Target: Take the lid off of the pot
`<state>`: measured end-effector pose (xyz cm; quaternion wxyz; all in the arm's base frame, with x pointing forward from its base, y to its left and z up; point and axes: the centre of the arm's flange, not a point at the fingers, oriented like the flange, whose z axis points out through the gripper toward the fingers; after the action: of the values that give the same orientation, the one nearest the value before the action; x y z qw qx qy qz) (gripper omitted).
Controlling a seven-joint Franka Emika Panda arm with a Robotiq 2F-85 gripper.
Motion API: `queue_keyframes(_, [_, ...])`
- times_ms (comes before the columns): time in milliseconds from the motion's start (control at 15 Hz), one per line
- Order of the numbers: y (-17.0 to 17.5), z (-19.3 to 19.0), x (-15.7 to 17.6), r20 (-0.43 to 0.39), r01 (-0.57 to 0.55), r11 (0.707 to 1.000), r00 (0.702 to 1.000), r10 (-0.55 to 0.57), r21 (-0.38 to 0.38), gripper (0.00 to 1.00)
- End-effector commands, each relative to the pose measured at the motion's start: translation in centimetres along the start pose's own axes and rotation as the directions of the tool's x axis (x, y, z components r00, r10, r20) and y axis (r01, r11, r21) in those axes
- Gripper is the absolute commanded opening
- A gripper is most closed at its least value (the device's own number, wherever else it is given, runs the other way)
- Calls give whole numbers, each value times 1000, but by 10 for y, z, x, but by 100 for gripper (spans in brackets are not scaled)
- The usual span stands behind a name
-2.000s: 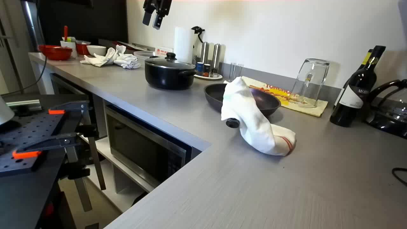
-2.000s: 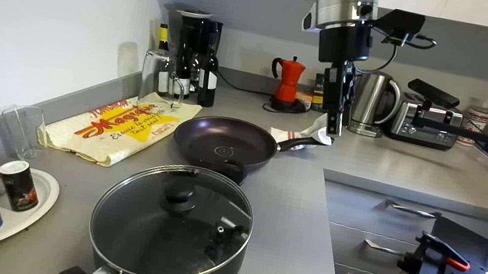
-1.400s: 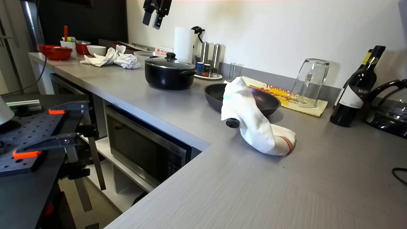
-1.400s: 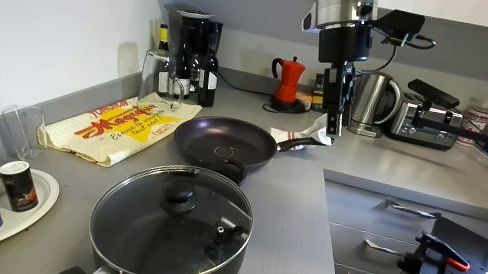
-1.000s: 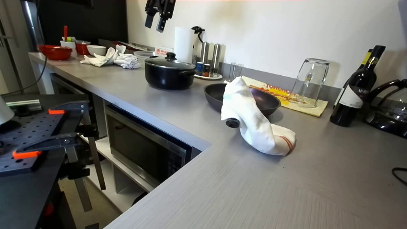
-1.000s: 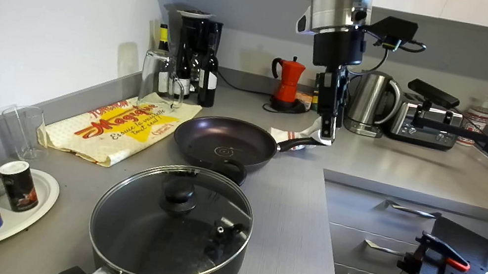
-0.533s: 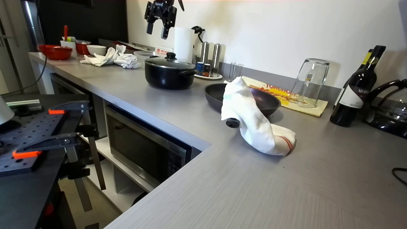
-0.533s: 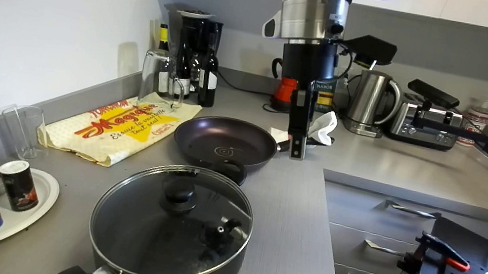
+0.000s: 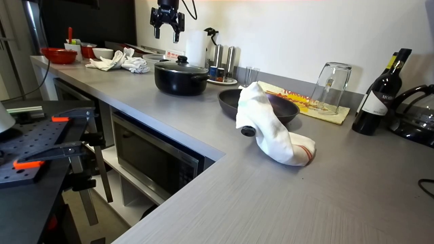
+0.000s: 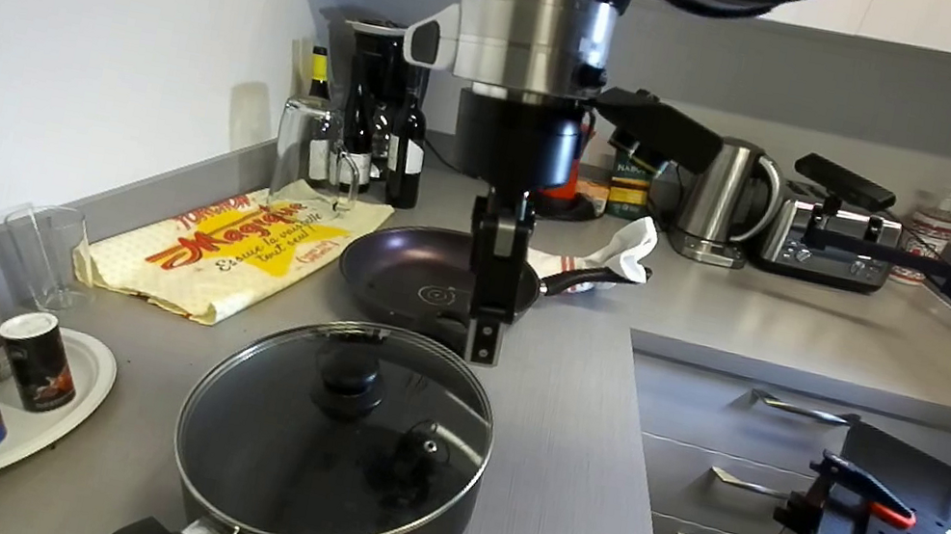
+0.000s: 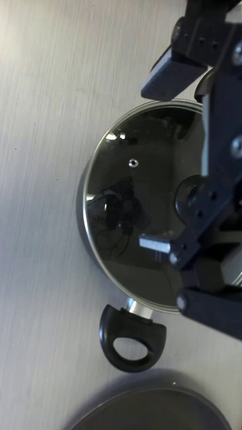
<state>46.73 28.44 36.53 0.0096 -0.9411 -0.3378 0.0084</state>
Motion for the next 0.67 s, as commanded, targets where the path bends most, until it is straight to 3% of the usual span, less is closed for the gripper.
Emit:
queue_keyframes(0, [-1, 18, 37, -46, 96, 995, 994, -97, -13, 100])
queue_keyframes(600, [-7, 60, 84, -73, 209, 978, 976, -207, 26, 100])
